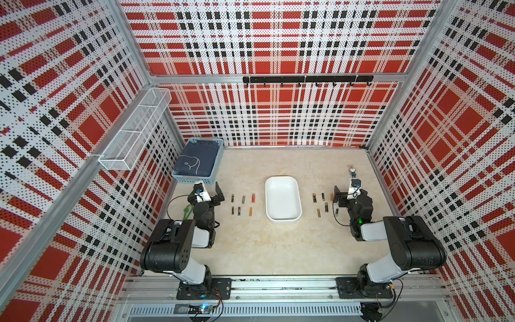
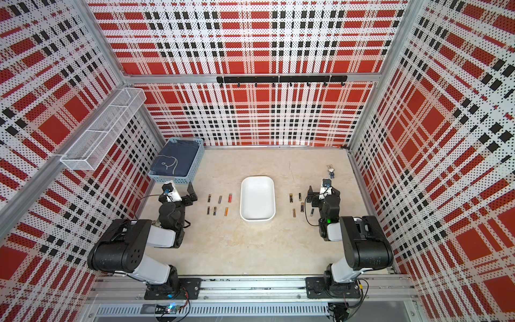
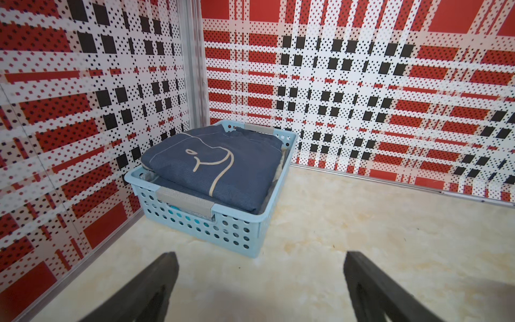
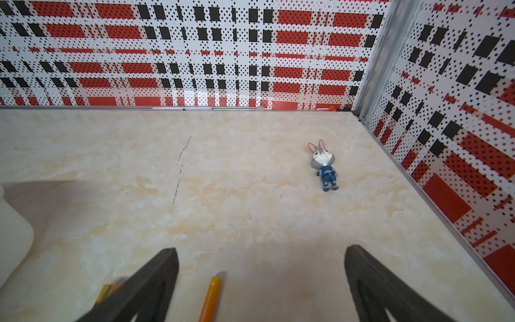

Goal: Take the batteries out of the storage box
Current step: Reset both arms

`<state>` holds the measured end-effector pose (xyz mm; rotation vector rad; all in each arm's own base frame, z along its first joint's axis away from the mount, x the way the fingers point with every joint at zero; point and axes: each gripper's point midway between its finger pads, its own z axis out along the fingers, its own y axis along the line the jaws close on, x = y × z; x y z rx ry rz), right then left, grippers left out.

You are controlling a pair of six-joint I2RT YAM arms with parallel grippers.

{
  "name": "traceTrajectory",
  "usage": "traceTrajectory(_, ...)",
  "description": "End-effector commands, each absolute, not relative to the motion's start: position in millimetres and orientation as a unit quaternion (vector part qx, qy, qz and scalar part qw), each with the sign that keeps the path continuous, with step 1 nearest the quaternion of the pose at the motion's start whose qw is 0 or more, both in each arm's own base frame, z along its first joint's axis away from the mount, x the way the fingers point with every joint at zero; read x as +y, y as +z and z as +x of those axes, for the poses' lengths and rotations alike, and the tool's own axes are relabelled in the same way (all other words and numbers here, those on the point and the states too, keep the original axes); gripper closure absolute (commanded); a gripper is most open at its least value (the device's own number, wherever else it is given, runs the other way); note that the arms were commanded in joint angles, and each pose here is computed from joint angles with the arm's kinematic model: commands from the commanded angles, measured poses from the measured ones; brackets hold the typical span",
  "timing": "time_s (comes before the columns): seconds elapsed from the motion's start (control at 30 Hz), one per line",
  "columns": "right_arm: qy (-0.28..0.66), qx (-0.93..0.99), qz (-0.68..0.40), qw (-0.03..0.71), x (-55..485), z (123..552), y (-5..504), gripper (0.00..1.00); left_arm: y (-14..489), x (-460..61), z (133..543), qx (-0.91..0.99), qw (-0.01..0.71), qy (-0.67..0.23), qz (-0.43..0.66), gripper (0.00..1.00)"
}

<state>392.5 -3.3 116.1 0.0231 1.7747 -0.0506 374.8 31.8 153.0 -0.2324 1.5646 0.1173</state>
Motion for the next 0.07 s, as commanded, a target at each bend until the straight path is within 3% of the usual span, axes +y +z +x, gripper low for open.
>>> traceTrajectory(0.0,-0.023,0.768,0.017,0.640,-5.3,393.6,123.0,0.00,151.1,32.2,376.4,0.706,0.699,0.058,-0.102,0.01)
traceTrajectory(0.03,-0.023,0.768,0.016,0.640,-5.1,393.7,122.6,0.00,151.6,32.7,375.6,0.705,0.699,0.060,-0.102,0.01)
